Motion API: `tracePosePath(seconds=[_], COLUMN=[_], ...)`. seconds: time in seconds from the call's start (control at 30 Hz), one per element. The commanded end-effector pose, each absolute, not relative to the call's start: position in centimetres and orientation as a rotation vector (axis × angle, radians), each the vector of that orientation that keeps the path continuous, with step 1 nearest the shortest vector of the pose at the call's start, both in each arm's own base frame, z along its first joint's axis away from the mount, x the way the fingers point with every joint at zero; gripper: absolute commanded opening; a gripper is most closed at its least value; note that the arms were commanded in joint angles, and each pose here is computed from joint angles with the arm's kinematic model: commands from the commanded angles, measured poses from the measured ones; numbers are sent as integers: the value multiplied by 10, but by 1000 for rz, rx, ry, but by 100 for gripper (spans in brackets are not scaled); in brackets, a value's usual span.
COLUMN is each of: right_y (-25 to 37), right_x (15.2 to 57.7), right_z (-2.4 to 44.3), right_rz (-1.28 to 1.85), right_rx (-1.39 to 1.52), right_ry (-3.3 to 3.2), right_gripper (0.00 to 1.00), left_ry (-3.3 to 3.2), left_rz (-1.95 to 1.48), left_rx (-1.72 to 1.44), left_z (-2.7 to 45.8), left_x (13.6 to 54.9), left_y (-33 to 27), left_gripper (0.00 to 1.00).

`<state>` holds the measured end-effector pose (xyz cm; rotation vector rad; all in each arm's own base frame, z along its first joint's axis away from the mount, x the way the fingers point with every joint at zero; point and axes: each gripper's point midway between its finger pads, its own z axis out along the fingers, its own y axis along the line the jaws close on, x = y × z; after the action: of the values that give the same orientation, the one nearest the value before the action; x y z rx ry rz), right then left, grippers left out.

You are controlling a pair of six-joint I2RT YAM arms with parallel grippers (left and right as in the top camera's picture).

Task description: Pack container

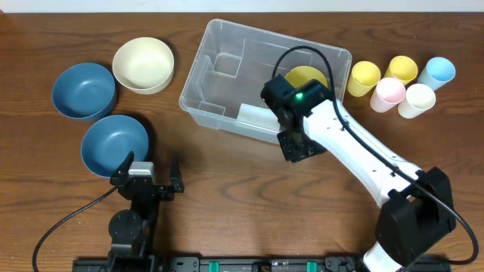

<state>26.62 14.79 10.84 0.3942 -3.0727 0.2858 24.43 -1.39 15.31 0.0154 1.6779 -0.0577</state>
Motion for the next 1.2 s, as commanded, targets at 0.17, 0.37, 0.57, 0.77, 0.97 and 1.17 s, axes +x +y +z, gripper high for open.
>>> tracePosePath(seconds=[0.17, 0.37, 0.57, 0.77, 0.97, 1.17], right_y=[134, 121, 109, 117, 155, 143], right_x=[288, 305, 322, 326, 323, 329], right_z=[113, 115, 115, 116, 163, 234], right_rz=[342, 395, 378, 295, 55, -84], right_rx=[339, 320, 280, 341, 464, 331], right_ry=[-3165, -3208, -3248, -3260, -3372, -3571], right_gripper=[36, 36, 36, 32, 34, 53], left_ry=[1727, 1727, 1727, 1727, 1727, 1727], left_rz=[-31, -31, -31, -31, -31, -31], left_rx=[16, 16, 16, 16, 16, 16], left_z=[136, 136, 136, 136, 136, 136], left_x=[244, 244, 244, 244, 244, 244], left_y=[-11, -11, -11, -11, -11, -11], left_gripper=[98, 98, 98, 98, 98, 98])
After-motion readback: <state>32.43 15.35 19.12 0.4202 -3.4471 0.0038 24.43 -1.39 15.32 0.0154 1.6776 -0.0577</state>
